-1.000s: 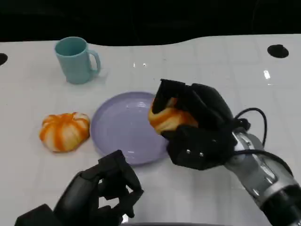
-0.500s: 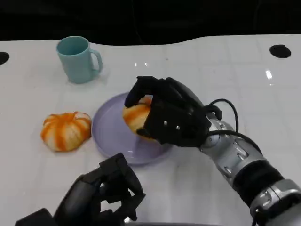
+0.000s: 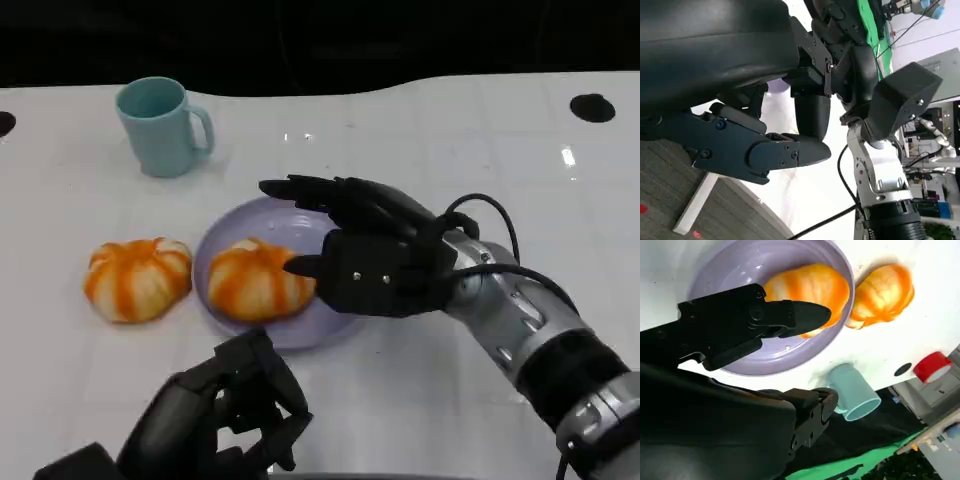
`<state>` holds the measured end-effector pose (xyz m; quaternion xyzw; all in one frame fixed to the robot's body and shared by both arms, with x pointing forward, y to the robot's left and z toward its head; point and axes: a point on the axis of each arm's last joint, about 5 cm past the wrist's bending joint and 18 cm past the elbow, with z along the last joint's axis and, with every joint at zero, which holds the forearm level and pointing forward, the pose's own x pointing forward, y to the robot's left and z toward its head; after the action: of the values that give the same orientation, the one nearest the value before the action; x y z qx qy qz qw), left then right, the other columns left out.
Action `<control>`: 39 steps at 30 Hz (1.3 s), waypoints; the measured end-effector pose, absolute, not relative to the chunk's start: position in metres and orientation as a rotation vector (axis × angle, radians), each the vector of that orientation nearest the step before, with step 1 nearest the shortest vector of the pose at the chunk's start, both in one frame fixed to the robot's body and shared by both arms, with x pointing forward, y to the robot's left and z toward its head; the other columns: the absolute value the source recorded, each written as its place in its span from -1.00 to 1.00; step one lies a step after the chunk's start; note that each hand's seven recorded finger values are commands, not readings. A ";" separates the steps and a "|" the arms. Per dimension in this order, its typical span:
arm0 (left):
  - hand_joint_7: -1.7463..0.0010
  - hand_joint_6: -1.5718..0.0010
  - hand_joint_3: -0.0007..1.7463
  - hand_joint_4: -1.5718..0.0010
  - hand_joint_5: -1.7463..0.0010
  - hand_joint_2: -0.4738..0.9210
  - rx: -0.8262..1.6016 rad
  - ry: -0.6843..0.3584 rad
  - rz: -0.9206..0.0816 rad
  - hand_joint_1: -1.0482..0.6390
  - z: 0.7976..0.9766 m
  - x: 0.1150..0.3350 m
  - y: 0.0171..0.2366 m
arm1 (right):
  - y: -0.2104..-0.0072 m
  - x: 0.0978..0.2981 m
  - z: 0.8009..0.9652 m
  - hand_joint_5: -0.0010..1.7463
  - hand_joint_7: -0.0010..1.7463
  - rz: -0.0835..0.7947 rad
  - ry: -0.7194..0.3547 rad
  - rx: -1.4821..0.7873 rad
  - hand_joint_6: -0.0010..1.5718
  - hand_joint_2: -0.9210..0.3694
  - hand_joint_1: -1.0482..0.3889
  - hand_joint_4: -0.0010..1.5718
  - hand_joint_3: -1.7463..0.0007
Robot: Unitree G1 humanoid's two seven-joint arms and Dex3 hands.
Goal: Grasp the bread from the table and place it into the plate.
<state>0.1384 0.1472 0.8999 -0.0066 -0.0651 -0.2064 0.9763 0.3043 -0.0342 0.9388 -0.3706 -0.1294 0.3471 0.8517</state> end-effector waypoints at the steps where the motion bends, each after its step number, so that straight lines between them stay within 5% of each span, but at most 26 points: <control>1: -1.00 0.43 -0.45 0.18 -1.00 1.00 -0.011 -0.132 -0.416 -0.36 0.900 0.138 0.147 | -0.036 0.303 0.938 -0.89 -1.00 0.734 -0.270 -0.777 -0.78 -1.00 -0.48 -0.99 0.59; 10: -1.00 0.42 -0.46 0.16 -1.00 1.00 0.000 -0.136 -0.417 -0.36 0.900 0.139 0.147 | -0.053 0.289 0.940 -0.80 -0.99 0.724 -0.300 -0.723 -0.79 -1.00 -0.48 -0.96 0.57; 14: -1.00 0.43 -0.46 0.16 -1.00 1.00 -0.013 -0.139 -0.416 -0.36 0.900 0.140 0.146 | -0.066 0.278 0.940 -0.58 -0.97 0.706 -0.326 -0.674 -0.74 -1.00 -0.41 -1.00 0.64; 20: -1.00 0.42 -0.46 0.15 -1.00 1.00 -0.029 -0.136 -0.419 -0.37 0.900 0.140 0.144 | -0.091 0.258 0.934 0.00 -0.84 0.650 -0.379 -0.577 -0.56 -1.00 -0.32 -1.00 0.69; 28: -1.00 0.41 -0.45 0.14 -1.00 1.00 -0.026 -0.140 -0.421 -0.37 0.900 0.141 0.143 | -0.128 0.226 0.931 0.37 -0.53 0.570 -0.412 -0.496 -0.28 -0.99 -0.02 -0.60 0.73; 30: -1.00 0.41 -0.44 0.14 -1.00 1.00 -0.015 -0.139 -0.420 -0.37 0.900 0.141 0.143 | -0.137 0.217 0.930 0.47 -0.28 0.568 -0.410 -0.485 -0.37 -0.94 0.02 -0.57 0.66; 34: -1.00 0.41 -0.44 0.13 -1.00 1.00 -0.006 -0.140 -0.418 -0.37 0.901 0.141 0.144 | -0.150 0.205 0.928 0.72 0.19 0.539 -0.407 -0.418 -0.29 -0.38 0.22 -0.40 -0.14; 39: -1.00 0.40 -0.45 0.13 -1.00 1.00 -0.005 -0.141 -0.414 -0.37 0.900 0.141 0.144 | -0.164 0.190 0.922 0.85 0.40 0.468 -0.412 -0.395 -0.08 -0.12 0.37 -0.21 -0.54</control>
<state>0.1414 0.1444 0.9004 -0.0026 -0.0700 -0.2054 0.9762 0.1904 -0.1637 0.9223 -0.1929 -0.2012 0.2288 0.9327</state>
